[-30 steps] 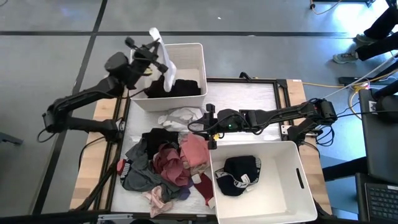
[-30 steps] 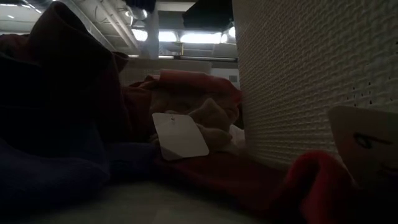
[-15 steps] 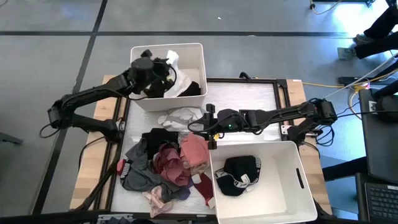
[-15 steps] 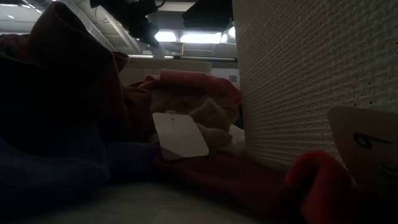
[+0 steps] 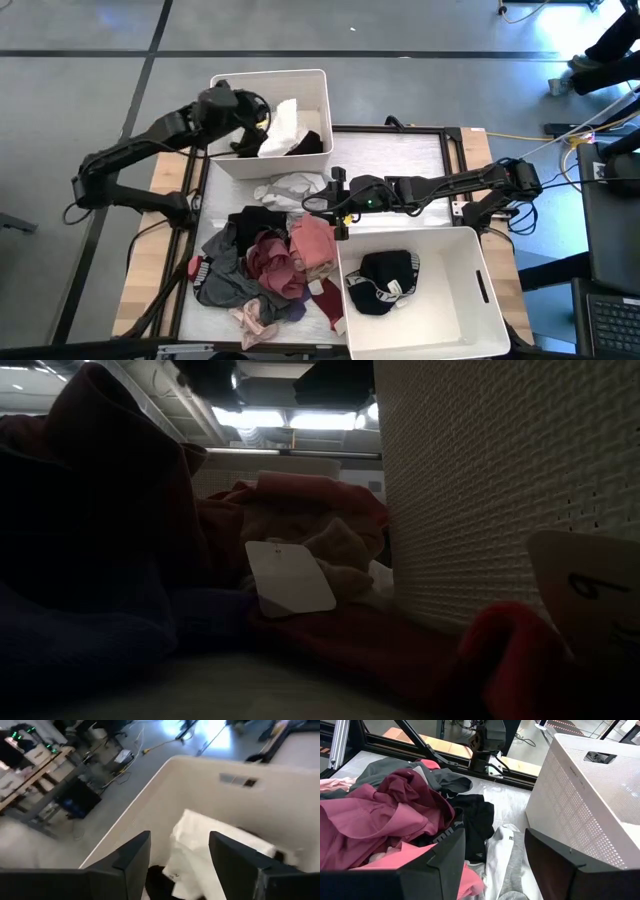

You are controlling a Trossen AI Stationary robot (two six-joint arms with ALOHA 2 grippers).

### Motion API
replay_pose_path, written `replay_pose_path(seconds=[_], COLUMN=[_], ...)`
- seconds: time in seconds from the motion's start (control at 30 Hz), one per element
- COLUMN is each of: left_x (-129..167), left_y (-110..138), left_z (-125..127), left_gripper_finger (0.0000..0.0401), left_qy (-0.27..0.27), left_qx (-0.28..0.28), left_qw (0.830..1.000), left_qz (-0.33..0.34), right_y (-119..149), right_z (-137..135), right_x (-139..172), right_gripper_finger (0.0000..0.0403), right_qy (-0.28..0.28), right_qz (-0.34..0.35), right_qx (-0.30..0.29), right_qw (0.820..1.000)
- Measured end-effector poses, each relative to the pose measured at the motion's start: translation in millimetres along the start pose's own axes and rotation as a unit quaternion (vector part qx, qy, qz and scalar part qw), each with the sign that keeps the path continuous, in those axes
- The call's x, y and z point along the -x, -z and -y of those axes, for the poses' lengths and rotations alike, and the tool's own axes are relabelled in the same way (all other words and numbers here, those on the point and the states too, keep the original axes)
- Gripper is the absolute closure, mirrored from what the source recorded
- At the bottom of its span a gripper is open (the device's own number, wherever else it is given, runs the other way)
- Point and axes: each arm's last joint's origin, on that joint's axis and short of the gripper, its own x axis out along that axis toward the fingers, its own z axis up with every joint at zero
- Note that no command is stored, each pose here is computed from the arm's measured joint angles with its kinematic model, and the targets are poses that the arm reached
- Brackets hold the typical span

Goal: Sort clothes

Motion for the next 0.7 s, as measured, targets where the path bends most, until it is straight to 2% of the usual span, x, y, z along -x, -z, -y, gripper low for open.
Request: replay_pose_path(seconds=[0.13, 0.23, 0.33, 0.57, 0.7], left_x=[26.3, 41.0, 49.0, 49.4, 45.1], left_y=[-3.6, -1.7, 4.1, 35.5, 57.2], left_z=[5.8, 17.1, 32.9, 80.7, 104.1], left_gripper_finger=[0.0207, 0.0207, 0.0207, 0.0207, 0.0207], left_qy=[0.103, 0.185, 0.242, 0.319, 0.341], left_qx=[0.016, 0.019, 0.012, -0.028, -0.021], left_qw=[0.994, 0.981, 0.968, 0.947, 0.940], left_qz=[0.037, 0.063, 0.064, 0.015, -0.012], right_y=[0.5, 0.6, 0.6, 0.6, 0.6], right_z=[-0.2, -0.3, -0.5, -0.5, -0.5], right_x=[-0.9, -1.4, -1.4, -1.8, -1.9], right_gripper_finger=[0.0196, 0.0196, 0.0196, 0.0196, 0.0196], right_qy=[-0.001, -0.001, -0.001, 0.000, 0.000], right_qz=[-0.001, -0.001, -0.001, 0.000, 0.001], right_qx=[0.000, 0.000, -0.002, -0.003, -0.004], right_qw=[1.000, 1.000, 1.000, 1.000, 1.000])
